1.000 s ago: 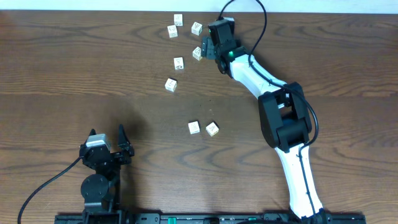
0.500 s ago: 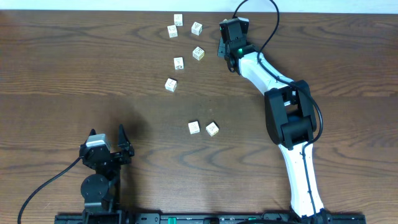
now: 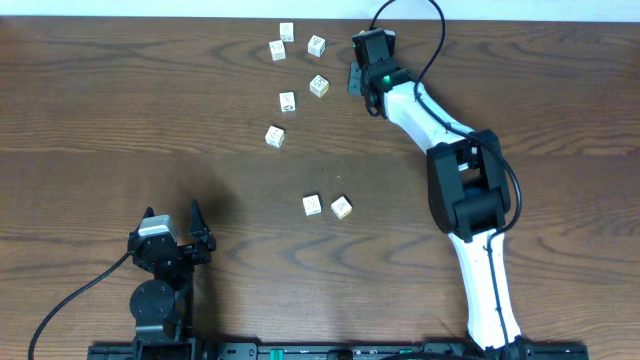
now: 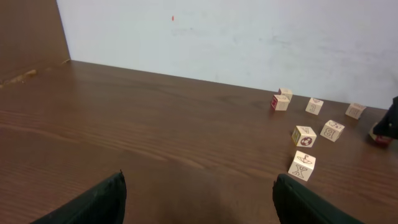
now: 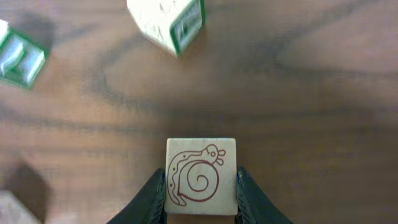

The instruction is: Lift 5 blocks

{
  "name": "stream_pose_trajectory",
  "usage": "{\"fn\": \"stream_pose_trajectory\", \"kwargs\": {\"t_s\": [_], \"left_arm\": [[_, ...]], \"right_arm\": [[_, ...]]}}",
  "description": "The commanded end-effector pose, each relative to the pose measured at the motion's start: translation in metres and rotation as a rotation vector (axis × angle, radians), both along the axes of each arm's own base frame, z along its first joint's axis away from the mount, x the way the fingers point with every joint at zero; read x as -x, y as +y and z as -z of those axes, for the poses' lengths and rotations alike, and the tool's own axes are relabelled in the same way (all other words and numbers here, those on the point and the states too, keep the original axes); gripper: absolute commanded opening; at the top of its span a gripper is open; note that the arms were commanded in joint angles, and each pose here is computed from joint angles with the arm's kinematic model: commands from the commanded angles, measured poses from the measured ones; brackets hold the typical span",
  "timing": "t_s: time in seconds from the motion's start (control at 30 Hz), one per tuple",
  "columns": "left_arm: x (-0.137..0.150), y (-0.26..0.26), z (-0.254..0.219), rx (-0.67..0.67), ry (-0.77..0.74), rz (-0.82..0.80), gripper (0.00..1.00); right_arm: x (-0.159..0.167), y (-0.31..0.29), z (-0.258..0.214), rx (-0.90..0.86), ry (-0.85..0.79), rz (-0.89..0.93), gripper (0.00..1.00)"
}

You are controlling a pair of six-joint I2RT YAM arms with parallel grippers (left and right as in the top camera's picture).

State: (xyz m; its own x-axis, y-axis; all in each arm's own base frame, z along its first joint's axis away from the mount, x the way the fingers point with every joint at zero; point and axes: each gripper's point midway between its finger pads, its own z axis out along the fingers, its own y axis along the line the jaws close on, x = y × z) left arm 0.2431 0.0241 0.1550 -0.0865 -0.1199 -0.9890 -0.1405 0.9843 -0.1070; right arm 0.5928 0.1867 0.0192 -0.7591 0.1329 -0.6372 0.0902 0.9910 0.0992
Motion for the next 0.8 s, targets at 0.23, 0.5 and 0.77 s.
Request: {"fn": "stream_pose_trajectory", "kwargs": {"t_s": [0.23, 0.5, 0.77], "left_arm": [[0.001, 0.001, 0.017, 0.002, 0.049, -0.007, 0.76], [0.001, 0.001, 0.017, 0.001, 0.049, -0.007, 0.76], [0.001, 0.001, 0.017, 0.002, 0.049, -0.007, 0.76]], "right_arm": [[0.059, -0.015, -0.228, 0.041, -0.178, -0.137, 0.01], [0.174, -0.065, -0.268, 0.061, 0.018, -0.060, 0.01], [0.257, -0.064, -0.112, 0.118, 0.302, -0.087, 0.01]]}}
